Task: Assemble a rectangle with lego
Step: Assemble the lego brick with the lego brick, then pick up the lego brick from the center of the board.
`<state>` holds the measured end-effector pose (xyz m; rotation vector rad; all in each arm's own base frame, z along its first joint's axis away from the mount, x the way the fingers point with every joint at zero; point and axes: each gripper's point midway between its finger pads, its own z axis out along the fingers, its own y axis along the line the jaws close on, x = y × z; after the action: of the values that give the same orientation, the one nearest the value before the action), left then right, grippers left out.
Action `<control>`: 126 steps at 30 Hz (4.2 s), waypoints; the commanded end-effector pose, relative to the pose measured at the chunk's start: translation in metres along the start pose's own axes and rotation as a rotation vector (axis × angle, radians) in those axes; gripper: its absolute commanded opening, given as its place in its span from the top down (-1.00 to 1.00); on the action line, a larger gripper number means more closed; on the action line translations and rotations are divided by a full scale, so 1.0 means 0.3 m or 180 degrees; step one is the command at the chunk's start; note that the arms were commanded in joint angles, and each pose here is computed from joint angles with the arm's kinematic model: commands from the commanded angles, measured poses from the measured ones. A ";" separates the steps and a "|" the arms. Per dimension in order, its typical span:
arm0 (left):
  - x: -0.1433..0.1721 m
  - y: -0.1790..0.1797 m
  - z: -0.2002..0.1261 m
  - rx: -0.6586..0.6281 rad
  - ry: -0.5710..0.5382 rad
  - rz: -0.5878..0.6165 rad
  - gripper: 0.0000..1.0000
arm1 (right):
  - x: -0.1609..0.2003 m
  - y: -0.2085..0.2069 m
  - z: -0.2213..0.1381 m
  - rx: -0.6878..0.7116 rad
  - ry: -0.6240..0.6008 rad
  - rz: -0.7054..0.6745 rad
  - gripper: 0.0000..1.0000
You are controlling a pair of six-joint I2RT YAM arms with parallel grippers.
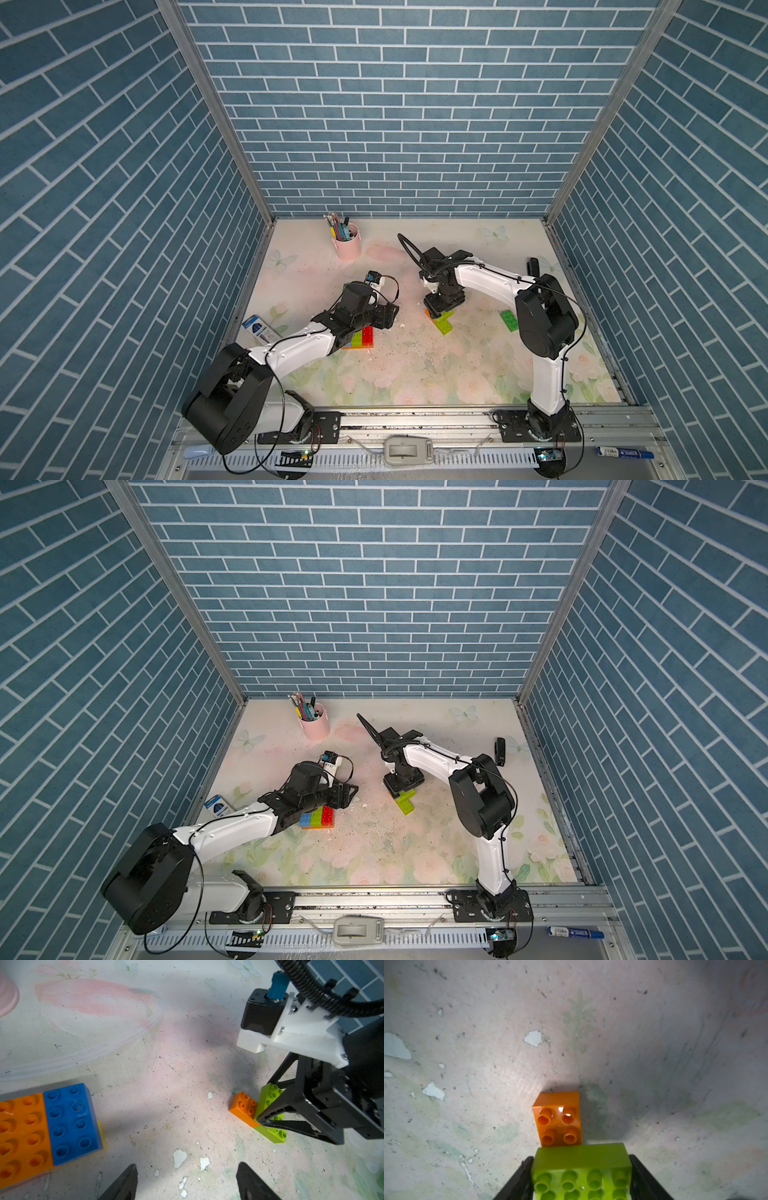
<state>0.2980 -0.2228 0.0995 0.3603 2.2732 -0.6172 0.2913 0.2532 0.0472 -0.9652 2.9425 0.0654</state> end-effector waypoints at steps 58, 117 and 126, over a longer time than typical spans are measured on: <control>-0.100 -0.030 -0.057 -0.0065 -0.0227 0.0217 -0.55 | 0.009 -0.106 -0.247 -0.0136 -0.0787 0.0765 -0.66; 0.004 -0.331 0.085 0.0174 0.0170 0.1083 -0.67 | 0.340 -0.529 0.014 0.0129 0.0002 0.1931 -0.49; 0.011 -0.324 0.084 0.0175 0.0179 0.1080 -0.66 | 0.336 -0.538 0.040 0.0158 0.0042 0.1920 -0.40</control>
<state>0.2685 -0.3225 0.1190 0.7740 2.1667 -0.5148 0.3011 0.0635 0.0265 -0.0030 3.1104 0.0117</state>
